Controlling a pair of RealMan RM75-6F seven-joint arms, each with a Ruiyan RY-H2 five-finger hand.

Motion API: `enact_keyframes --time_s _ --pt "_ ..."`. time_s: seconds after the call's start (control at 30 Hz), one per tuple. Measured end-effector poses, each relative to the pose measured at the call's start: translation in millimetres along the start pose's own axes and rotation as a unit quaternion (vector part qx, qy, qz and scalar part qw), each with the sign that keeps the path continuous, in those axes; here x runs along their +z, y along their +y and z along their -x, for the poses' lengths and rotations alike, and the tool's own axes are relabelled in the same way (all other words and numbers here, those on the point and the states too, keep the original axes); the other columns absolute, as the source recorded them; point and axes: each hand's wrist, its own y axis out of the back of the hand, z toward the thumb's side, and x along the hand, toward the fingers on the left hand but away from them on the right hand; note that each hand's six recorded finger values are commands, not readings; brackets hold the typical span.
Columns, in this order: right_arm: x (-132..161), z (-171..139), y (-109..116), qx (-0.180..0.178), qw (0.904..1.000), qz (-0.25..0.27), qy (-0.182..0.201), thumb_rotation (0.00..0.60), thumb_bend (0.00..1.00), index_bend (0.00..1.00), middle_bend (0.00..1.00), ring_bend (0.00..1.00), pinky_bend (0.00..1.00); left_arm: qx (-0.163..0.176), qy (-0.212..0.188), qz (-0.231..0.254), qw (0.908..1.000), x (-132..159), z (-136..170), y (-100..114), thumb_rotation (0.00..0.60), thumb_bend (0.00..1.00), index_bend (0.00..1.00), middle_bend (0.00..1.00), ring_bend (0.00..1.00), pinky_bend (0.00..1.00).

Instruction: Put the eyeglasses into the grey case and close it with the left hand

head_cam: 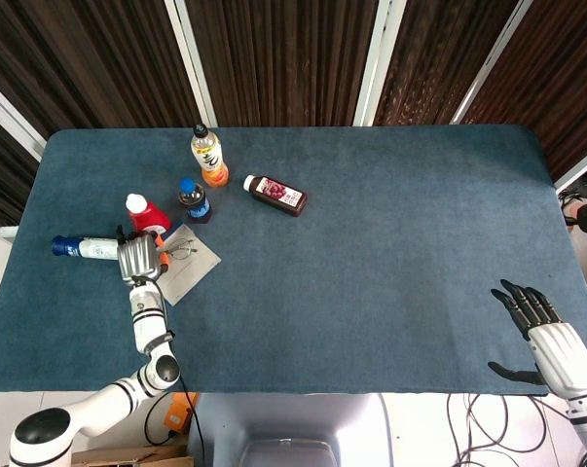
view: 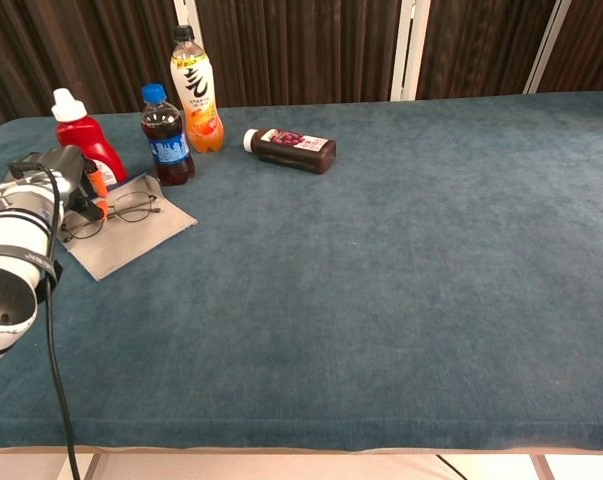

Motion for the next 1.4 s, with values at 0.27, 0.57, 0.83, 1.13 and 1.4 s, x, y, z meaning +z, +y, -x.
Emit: enact_keyframes --time_s 0.27,0.57,0.83,1.13,1.4 --pt "1.6 -0.7 -1.4 0.002 1.0000 -0.002 0.002 0.600 0.25 0.00 0.00 0.00 0.00 0.015 -0.050 0.030 0.9982 15.9 19.9 5.5 0.600 0.37 0.37 0.07 0.01 0.05" --pt "2.1 -0.8 -1.5 0.003 1.0000 -0.001 0.003 0.600 0.25 0.00 0.00 0.00 0.00 -0.015 -0.123 0.032 0.9917 43.6 60.5 -1.7 0.600 0.33 0.41 0.07 0.01 0.09" --pt "1.6 -1.3 -0.2 0.002 1.0000 0.002 0.005 0.600 0.25 0.00 0.00 0.00 0.00 -0.040 -0.119 -0.022 0.9918 40.2 66.7 -19.2 0.600 0.28 0.42 0.05 0.00 0.08" --pt "2.6 -1.5 -1.0 0.004 1.0000 0.001 0.008 0.600 0.25 0.00 0.00 0.00 0.00 -0.047 -0.114 -0.035 0.9917 38.6 66.3 -25.6 0.600 0.26 0.43 0.05 0.00 0.08" --pt "2.5 -1.9 -0.4 0.003 1.0000 0.002 0.009 0.600 0.25 0.00 0.00 0.00 0.00 -0.046 -0.113 -0.043 0.9917 38.8 68.5 -25.5 0.600 0.26 0.43 0.04 0.00 0.08"
